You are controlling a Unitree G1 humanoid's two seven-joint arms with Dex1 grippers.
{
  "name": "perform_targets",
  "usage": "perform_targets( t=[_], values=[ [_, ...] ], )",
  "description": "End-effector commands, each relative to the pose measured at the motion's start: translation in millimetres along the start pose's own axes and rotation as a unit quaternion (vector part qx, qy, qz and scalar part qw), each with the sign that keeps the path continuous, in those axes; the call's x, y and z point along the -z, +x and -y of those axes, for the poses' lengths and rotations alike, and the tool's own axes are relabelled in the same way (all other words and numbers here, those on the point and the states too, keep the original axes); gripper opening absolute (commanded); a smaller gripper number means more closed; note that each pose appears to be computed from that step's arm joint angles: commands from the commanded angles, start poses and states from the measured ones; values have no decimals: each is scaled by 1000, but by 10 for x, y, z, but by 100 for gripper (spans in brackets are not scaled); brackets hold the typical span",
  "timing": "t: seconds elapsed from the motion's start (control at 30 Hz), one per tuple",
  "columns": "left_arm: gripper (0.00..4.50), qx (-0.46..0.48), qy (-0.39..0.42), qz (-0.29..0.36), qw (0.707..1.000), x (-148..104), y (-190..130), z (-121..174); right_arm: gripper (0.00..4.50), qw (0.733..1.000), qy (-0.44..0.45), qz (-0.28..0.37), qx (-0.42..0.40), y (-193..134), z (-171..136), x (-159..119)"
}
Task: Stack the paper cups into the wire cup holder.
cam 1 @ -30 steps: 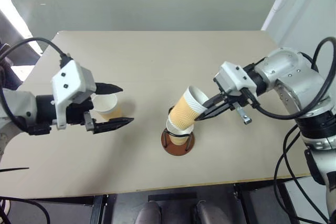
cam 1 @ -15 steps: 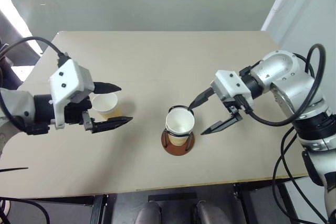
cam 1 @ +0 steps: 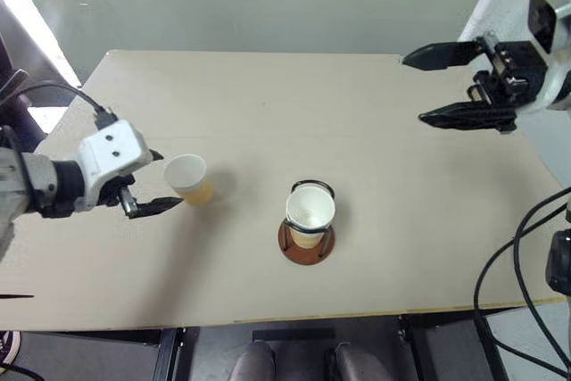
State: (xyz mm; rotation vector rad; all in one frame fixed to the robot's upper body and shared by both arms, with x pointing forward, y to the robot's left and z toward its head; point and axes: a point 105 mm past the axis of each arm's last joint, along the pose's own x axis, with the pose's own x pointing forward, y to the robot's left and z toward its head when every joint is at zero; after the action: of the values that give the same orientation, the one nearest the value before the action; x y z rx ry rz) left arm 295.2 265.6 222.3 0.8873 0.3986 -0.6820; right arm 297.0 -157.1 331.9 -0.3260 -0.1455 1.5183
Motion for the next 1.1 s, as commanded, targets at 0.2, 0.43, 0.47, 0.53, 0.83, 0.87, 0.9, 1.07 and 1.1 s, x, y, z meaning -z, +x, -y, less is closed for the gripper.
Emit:
perform_targets(
  t=[0.2,0.43,0.47,0.53,0.83,0.87,0.9,1.07,1.1],
  values=[
    [450,43,39,7,998,4,414,-97,446,999,-44,-16,27,-126,-213,-192],
    [250,69,49,8,996,27,473,-93,450,998,-42,-23,50,-177,-297,-215],
    [210,71,50,10,996,19,481,-95,450,997,-42,-23,53,-182,-303,-215],
    [136,76,51,13,996,3,490,-94,450,997,-43,-24,58,-187,-306,-211],
    [2,108,63,123,984,-532,269,-113,450,998,-34,-45,25,-163,-490,-213],
    [2,116,67,160,978,-719,181,-130,450,998,-32,-59,16,-162,-539,-194],
    [2,124,71,193,971,-885,98,-138,450,997,-31,-72,10,-164,-579,-172],
    [2,204,104,323,918,-1542,-218,6,450,989,-45,-138,3,-166,-658,-24],
    [2,246,126,342,898,-1656,-253,133,450,987,-51,-151,-3,-146,-683,15]
  ],
)
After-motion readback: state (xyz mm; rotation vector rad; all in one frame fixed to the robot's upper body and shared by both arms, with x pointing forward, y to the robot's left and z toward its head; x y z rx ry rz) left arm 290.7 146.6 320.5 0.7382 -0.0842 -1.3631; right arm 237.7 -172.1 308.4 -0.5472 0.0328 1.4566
